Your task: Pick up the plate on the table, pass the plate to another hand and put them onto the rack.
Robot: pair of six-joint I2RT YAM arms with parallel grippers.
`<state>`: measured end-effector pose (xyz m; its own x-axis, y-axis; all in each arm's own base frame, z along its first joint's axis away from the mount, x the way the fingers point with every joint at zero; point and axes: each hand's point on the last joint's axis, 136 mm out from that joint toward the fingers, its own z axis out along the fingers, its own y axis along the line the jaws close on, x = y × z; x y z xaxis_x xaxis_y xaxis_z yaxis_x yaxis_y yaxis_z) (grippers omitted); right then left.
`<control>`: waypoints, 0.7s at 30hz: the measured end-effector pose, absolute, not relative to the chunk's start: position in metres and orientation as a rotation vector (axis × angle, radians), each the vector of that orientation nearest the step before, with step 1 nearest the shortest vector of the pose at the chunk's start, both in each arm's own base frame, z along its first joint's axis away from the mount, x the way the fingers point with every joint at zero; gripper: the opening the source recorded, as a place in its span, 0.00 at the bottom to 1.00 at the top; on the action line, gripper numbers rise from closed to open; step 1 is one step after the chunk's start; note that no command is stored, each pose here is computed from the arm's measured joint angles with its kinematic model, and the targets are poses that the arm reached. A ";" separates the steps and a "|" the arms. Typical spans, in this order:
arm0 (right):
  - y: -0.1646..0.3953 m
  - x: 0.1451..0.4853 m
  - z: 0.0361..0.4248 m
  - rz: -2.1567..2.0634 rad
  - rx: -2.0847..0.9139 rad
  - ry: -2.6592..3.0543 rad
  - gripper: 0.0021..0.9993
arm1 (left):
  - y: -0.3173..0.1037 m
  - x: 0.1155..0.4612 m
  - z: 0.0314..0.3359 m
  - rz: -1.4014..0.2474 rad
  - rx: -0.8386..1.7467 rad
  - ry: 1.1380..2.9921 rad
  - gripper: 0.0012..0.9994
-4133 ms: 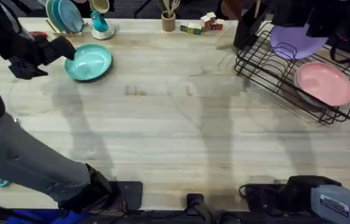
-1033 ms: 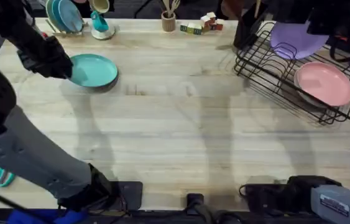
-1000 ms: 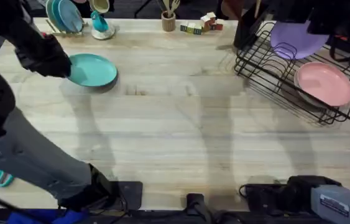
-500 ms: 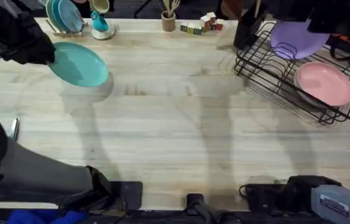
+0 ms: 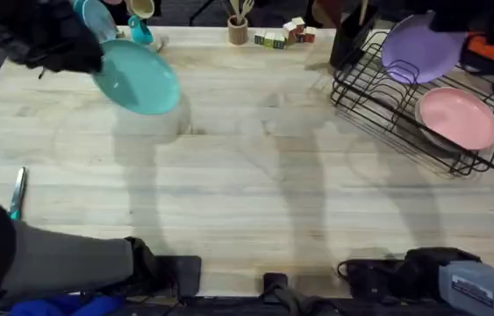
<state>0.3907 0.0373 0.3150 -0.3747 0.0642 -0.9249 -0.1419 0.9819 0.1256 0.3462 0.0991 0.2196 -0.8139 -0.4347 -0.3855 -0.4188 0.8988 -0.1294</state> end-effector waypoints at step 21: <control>0.153 0.361 0.317 0.441 -0.361 1.921 1.00 | -0.010 0.360 0.223 -0.324 -0.412 2.699 0.04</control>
<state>0.3614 0.1534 0.3168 -0.3738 -0.0456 -0.9264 -0.4453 0.8849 0.1361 0.3602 -0.0100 0.2233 -0.8807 -0.3281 -0.3416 -0.2380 0.9301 -0.2797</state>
